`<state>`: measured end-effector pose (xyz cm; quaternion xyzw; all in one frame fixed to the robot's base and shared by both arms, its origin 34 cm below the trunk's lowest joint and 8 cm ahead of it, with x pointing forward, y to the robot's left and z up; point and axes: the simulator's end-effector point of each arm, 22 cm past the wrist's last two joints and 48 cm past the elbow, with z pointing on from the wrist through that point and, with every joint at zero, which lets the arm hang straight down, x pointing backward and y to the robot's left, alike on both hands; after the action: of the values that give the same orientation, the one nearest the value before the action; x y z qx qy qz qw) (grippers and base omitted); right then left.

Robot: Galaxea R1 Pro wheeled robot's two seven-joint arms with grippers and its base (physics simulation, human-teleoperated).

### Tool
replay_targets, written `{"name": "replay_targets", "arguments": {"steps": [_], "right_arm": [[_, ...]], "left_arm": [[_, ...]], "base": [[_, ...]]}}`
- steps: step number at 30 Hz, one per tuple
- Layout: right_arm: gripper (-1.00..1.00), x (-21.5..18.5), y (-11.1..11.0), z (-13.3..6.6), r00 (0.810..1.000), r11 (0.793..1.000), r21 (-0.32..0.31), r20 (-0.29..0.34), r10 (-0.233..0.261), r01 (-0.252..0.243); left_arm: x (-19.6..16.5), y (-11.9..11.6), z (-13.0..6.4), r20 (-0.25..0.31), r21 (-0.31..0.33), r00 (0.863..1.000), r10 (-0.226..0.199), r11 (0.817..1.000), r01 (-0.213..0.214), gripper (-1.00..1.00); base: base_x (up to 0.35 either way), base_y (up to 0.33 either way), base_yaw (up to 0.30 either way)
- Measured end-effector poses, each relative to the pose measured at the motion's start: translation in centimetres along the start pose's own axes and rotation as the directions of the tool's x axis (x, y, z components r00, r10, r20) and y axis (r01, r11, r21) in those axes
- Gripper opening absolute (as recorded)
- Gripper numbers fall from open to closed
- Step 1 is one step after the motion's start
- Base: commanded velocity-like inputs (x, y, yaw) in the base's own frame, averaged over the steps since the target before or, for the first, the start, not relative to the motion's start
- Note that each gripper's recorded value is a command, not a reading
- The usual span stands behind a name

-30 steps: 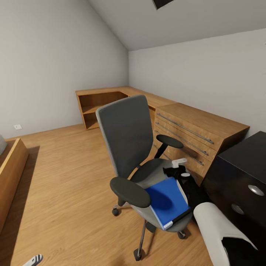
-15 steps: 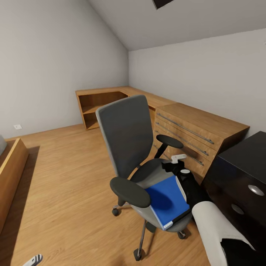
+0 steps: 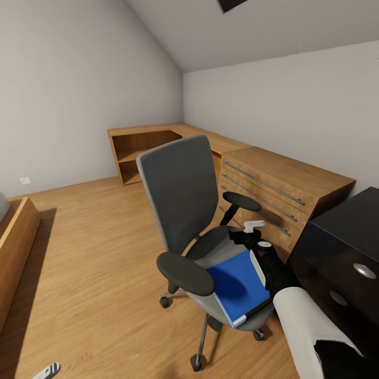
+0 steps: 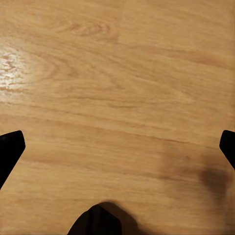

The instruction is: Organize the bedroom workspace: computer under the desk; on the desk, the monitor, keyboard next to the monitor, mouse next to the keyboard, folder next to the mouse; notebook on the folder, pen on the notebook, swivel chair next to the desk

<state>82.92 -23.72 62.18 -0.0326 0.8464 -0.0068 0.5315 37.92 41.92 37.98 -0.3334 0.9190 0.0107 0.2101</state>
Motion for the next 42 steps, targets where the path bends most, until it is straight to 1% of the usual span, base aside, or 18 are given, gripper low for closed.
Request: {"name": "replay_targets", "arguments": {"steps": [11,21,31,35,38,42], "right_arm": [[1.0,0.2,0.0,0.0,1.0,1.0,0.0,-0.004,0.001,-0.001],[1.0,0.3,-0.2,0.0,1.0,1.0,0.004,-0.008,-0.002,0.002],[1.0,0.8,-0.3,0.0,1.0,1.0,0.007,-0.023,-0.007,0.008],[1.0,1.3,-0.3,0.0,0.999,1.0,0.006,-0.043,-0.008,0.008],[1.0,2.0,-0.3,-0.1,0.997,1.0,0.006,-0.072,-0.009,0.009],[1.0,3.5,-0.1,-0.2,0.99,1.0,0.005,-0.143,-0.009,0.01]], "left_arm": [[0.0,0.0,0.0,0.001,0.0,1.0,-0.002,1.0,0.002,1.0],[0.1,-0.1,0.0,-0.001,0.003,1.0,-0.003,1.0,0.003,1.0],[0.1,0.0,0.0,-0.003,-0.002,1.0,-0.001,1.0,0.001,1.0],[0.1,0.0,0.0,-0.003,-0.003,1.0,-0.002,1.0,0.002,1.0],[0.1,0.0,0.0,-0.003,-0.003,1.0,-0.002,1.0,0.002,1.0],[0.1,0.0,0.0,-0.003,-0.001,1.0,-0.001,1.0,0.001,1.0]], "base": [[0.001,0.0,0.0],[0.172,0.0,0.0],[0.024,0.0,0.0],[0.002,0.0,0.0],[0.0,0.0,0.0],[0.0,0.0,0.0]]}}
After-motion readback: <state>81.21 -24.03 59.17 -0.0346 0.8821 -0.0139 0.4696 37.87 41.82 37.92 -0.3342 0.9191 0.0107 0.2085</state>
